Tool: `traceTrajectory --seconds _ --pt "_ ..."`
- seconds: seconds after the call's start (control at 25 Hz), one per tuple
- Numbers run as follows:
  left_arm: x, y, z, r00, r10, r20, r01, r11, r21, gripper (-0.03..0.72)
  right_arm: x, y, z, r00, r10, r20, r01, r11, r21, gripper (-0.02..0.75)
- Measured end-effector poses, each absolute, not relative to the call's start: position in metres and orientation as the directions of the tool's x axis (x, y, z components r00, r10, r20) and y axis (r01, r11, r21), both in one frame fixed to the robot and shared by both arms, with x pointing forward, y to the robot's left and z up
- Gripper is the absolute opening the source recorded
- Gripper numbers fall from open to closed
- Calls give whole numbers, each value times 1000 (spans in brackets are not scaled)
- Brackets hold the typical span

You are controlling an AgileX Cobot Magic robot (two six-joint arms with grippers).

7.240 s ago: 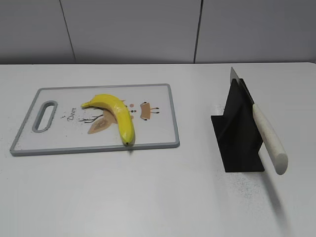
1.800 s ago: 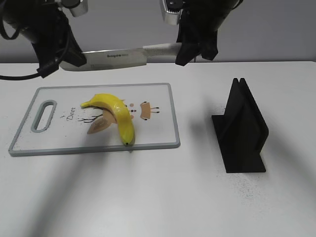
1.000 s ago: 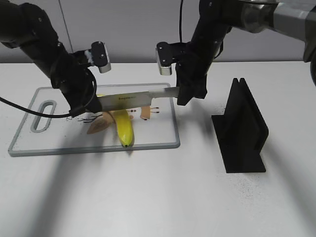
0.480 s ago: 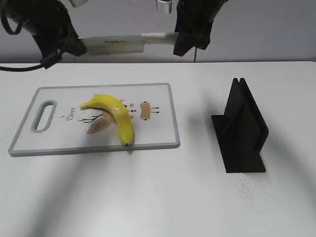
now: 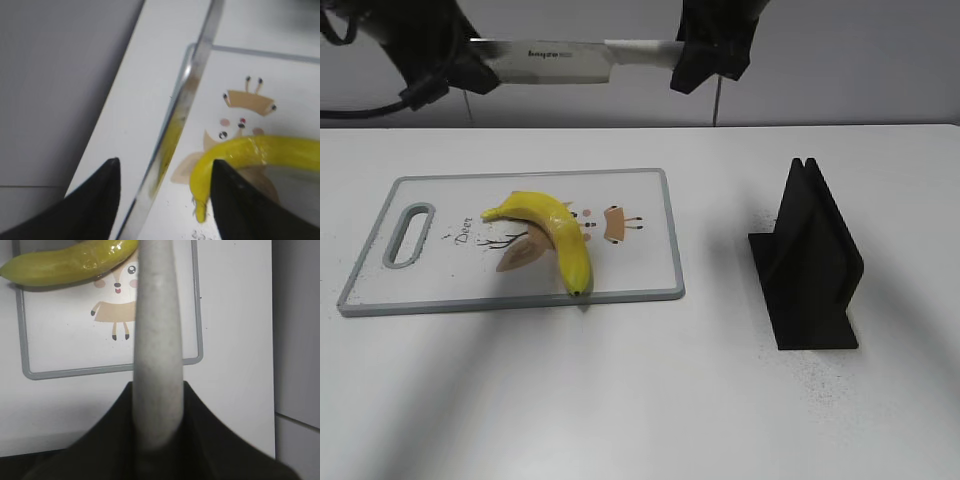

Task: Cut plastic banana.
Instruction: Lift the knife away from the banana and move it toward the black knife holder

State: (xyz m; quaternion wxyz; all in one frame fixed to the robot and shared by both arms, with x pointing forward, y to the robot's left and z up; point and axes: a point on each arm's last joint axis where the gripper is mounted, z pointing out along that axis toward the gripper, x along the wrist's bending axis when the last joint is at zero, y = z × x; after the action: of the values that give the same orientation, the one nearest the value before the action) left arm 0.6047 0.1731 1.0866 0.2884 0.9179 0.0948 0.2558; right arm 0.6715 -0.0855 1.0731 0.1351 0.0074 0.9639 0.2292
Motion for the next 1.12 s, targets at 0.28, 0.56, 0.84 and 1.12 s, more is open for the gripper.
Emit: traceTrajectory --seconds 0.28,0.56,0.84,1.12 --pt "607 180 1124 679 553 484 67 -703 708 640 673 -88 1074 -960 121 -254 -4 897 441 188" --pt "571 226 1177 547 786 287 249 -481 841 637 660 -105 1105 -880 423 -215 292 840 457 188" --pt "516 297 1192 408 912 39 591 -297 750 621 617 -134 1129 -608 792 -64 686 564 459 188" --pt "450 307 1191 339 938 68 610 -274 744 597 559 -159 1115 -311 946 96 900 261 350 188"
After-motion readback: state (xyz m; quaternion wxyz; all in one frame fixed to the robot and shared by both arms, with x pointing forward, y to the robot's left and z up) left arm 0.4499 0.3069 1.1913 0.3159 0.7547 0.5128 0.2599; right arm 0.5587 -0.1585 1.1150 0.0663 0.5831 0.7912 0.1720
